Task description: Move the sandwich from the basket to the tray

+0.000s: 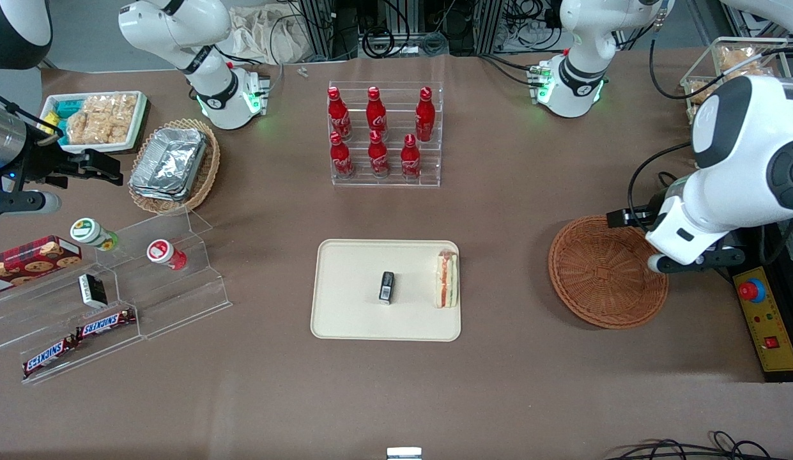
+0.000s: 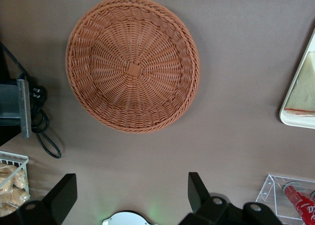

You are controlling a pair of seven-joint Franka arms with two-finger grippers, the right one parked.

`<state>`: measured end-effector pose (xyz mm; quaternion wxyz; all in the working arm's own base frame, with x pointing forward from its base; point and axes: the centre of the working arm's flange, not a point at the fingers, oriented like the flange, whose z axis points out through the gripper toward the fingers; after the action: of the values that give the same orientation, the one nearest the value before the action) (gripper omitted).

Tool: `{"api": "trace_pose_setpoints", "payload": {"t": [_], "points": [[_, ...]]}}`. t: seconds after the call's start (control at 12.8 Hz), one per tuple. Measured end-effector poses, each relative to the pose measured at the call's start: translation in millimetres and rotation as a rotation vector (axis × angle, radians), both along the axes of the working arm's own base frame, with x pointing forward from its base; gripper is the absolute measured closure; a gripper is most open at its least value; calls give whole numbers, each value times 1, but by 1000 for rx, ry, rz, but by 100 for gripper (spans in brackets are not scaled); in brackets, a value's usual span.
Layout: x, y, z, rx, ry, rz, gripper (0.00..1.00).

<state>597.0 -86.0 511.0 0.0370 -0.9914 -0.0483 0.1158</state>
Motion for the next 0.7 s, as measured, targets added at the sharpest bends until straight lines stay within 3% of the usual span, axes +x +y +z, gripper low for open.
{"api": "trace_pose_setpoints", "payload": {"t": [0.7], "points": [[-7, 66, 30, -5, -22, -28, 0]]}}
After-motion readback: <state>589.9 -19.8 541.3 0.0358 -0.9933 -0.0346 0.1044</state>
